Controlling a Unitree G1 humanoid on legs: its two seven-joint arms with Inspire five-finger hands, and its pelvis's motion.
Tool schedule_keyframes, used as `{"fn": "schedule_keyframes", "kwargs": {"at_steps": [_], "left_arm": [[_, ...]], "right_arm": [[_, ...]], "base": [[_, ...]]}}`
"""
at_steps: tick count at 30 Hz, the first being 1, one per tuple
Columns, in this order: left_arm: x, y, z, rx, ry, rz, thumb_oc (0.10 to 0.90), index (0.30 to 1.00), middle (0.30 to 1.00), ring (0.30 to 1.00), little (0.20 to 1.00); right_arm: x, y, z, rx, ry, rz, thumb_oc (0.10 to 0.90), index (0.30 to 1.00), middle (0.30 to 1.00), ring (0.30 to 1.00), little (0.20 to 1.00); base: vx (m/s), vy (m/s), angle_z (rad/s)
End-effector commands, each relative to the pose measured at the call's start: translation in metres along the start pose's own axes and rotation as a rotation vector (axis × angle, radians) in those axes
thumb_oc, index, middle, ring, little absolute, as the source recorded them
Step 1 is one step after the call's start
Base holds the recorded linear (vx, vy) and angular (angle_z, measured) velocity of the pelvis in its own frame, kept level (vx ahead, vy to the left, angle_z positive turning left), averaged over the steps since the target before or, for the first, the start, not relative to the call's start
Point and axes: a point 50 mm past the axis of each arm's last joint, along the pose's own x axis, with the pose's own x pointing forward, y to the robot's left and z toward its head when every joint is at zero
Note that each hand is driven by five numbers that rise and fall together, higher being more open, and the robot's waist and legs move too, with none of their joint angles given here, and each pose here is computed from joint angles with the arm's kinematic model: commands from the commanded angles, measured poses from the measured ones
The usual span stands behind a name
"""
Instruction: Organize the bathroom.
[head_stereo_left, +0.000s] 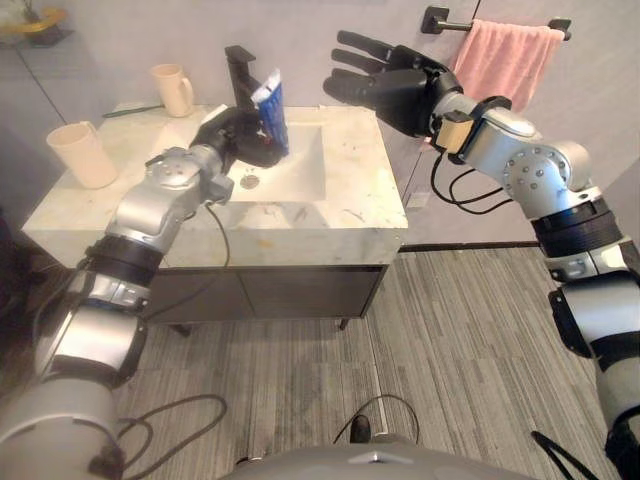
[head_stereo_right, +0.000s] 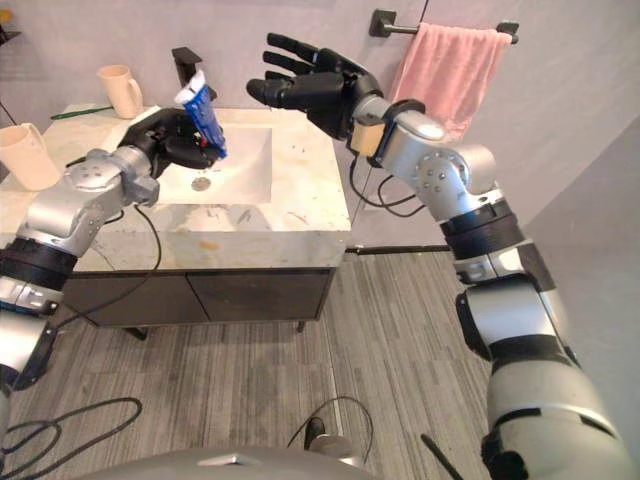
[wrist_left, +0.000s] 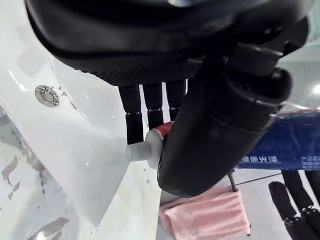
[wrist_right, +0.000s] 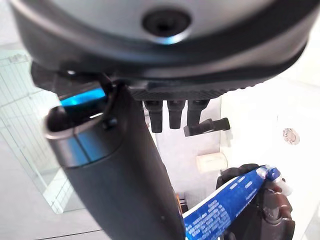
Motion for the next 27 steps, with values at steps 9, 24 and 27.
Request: {"fn": "schedule_keyframes", "kwargs": {"at_steps": [9, 24, 27], "left_arm": [[-0.001, 0.025, 0.086, 0.008, -0.269, 0.102, 0.400, 0.300, 0.300, 0.300, 0.300], [0.008, 0.015, 0.096, 0.024, -0.254, 0.074, 0.400, 0.300, 0.300, 0.300, 0.300], [0.009, 0.013, 0.095, 0.022, -0.248, 0.069, 0.400, 0.300, 0.300, 0.300, 0.300]], "right_arm": [[0.023, 0.027, 0.033, -0.047, -0.134, 0.076, 0.800, 0.900, 0.900, 0.900, 0.900], [0.032, 0.040, 0.035, -0.071, -0.151, 0.122, 0.800, 0.900, 0.900, 0.900, 0.900], [0.034, 0.042, 0.034, -0.072, -0.157, 0.121, 0.800, 0.900, 0.900, 0.900, 0.900]], "base": [[0.00, -0.001, -0.03], [0.00, -0.001, 0.00], [0.00, 0.000, 0.00]]}}
